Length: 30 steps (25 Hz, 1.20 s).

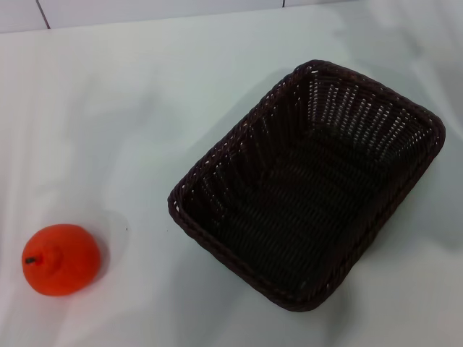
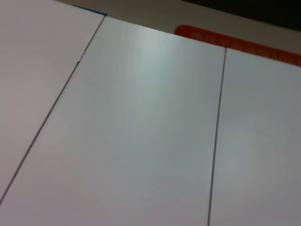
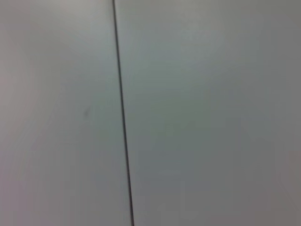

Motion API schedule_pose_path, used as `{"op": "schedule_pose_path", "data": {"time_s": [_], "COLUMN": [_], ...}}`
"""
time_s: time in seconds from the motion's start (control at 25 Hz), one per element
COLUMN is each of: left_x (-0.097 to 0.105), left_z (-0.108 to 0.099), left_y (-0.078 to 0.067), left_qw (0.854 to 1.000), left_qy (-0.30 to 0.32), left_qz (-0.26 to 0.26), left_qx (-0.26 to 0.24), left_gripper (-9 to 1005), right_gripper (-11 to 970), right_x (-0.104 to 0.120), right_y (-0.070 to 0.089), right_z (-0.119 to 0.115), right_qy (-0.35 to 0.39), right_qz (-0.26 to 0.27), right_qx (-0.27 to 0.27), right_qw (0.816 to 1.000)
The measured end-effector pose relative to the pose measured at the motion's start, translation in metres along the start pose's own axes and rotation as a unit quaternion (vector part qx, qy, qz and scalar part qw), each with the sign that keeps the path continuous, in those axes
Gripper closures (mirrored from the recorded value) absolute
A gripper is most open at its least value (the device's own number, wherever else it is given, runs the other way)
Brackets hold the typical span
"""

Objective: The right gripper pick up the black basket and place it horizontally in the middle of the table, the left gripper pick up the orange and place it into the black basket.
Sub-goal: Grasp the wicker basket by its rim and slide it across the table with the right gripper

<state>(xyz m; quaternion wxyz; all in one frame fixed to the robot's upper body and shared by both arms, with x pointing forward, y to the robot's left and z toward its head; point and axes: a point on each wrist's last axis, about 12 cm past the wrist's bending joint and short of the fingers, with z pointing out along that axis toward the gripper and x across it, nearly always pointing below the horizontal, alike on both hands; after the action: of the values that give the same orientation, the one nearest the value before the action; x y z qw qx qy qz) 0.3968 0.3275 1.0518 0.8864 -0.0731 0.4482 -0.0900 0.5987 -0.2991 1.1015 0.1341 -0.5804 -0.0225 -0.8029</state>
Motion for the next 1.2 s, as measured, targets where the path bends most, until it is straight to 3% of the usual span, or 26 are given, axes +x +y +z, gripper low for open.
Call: {"op": "schedule_pose_path", "data": {"time_s": [0.4, 0.52, 0.6, 0.72, 0.84, 0.92, 0.96, 1.0, 1.2], "left_x": [0.002, 0.003, 0.003, 0.004, 0.004, 0.004, 0.005, 0.005, 0.006], "left_z": [0.003, 0.003, 0.003, 0.003, 0.003, 0.004, 0.004, 0.004, 0.004], "left_y": [0.0, 0.0, 0.0, 0.0, 0.0, -0.001, -0.001, -0.001, -0.001], "left_qw": [1.0, 1.0, 1.0, 1.0, 1.0, 1.0, 1.0, 1.0, 1.0], "left_qy": [0.002, 0.005, 0.006, 0.007, 0.008, 0.009, 0.01, 0.01, 0.011], "left_qz": [0.003, 0.003, 0.002, 0.001, 0.001, 0.0, -0.001, -0.001, -0.002], "left_qx": [0.001, -0.001, -0.002, -0.004, -0.003, -0.003, -0.002, -0.002, -0.001], "left_gripper": [95, 96, 96, 96, 96, 97, 97, 97, 97], "right_gripper": [154, 168, 177, 191, 205, 214, 219, 221, 231], "right_x": [-0.001, 0.003, 0.013, 0.036, 0.063, 0.076, 0.088, 0.088, 0.107], "right_y": [0.003, 0.003, 0.004, 0.006, 0.005, 0.003, -0.001, -0.001, -0.015], "right_z": [-0.002, 0.007, 0.017, 0.038, 0.056, 0.065, 0.074, 0.074, 0.088], "right_qy": [-0.005, -0.024, -0.055, -0.129, -0.235, -0.297, -0.365, -0.365, -0.507], "right_qz": [0.028, 0.076, 0.106, 0.13, 0.115, 0.099, 0.073, 0.073, 0.005], "right_qx": [-0.008, 0.031, 0.089, 0.18, 0.251, 0.272, 0.279, 0.279, 0.261], "right_qw": [1.0, 0.996, 0.989, 0.967, 0.932, 0.91, 0.885, 0.885, 0.821]}}
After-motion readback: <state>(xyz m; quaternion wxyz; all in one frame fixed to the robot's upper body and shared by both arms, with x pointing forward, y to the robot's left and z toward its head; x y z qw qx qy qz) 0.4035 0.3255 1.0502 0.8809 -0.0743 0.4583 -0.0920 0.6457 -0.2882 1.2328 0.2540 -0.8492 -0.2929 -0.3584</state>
